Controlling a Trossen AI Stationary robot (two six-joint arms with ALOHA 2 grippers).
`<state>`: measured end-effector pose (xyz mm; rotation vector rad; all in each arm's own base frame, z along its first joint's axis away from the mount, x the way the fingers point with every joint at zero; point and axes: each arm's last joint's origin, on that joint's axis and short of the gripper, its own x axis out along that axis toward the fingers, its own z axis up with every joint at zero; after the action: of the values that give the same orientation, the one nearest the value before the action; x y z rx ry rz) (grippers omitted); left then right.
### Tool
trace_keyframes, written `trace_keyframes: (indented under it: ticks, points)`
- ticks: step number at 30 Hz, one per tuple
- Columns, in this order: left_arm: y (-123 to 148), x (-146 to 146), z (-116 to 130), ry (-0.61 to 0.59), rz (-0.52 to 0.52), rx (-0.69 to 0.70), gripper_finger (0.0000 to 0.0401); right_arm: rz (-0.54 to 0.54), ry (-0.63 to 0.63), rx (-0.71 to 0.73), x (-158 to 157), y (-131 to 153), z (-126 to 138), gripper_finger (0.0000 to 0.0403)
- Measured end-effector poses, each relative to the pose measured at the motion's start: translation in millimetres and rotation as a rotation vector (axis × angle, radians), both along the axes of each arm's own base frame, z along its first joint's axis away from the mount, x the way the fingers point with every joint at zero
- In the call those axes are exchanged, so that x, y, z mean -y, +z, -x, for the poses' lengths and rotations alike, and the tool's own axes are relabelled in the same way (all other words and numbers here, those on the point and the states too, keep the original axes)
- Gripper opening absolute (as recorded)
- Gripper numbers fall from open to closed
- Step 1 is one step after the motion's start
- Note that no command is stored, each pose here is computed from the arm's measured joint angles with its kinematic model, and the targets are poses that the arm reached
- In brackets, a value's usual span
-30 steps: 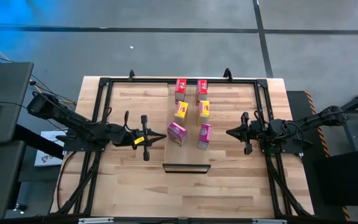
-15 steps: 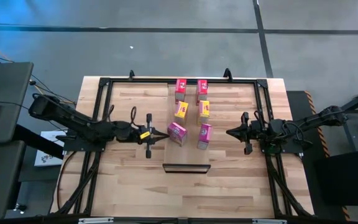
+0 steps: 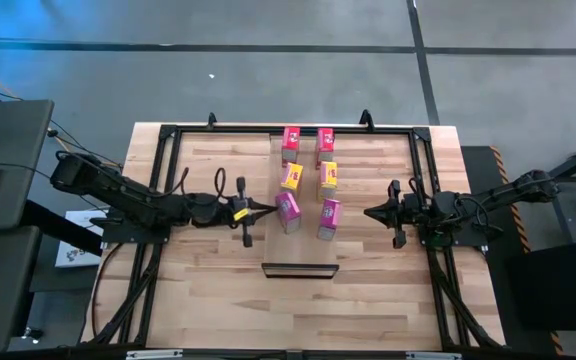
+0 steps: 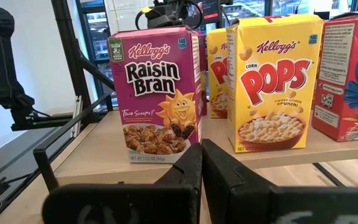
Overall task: Stack cereal on shelf
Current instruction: Put the purple cereal box on the shelf aligned with the other purple cereal box
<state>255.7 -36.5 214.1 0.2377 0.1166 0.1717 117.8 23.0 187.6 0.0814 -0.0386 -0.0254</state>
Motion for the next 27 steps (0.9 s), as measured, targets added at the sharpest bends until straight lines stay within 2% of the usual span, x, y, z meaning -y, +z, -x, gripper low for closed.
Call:
trace_keyframes:
  ticks: [11, 20, 27]
  points:
    - [-0.5, -1.0, -0.3, 0.037, 0.022, 0.007, 0.0000, 0.000, -0.001, 0.001, 0.0, 0.1, 0.0, 0.0000]
    - [-14.4, -9.5, -10.2, 0.079, 0.035, -0.013, 0.0000, -0.001, -0.001, 0.003, 0.1, 0.3, 0.0, 0.0000]
    - [-10.9, -10.2, -9.1, 0.081, 0.039, 0.008, 0.0000, -0.001, -0.001, 0.003, 0.1, 0.3, 0.0, 0.0000]
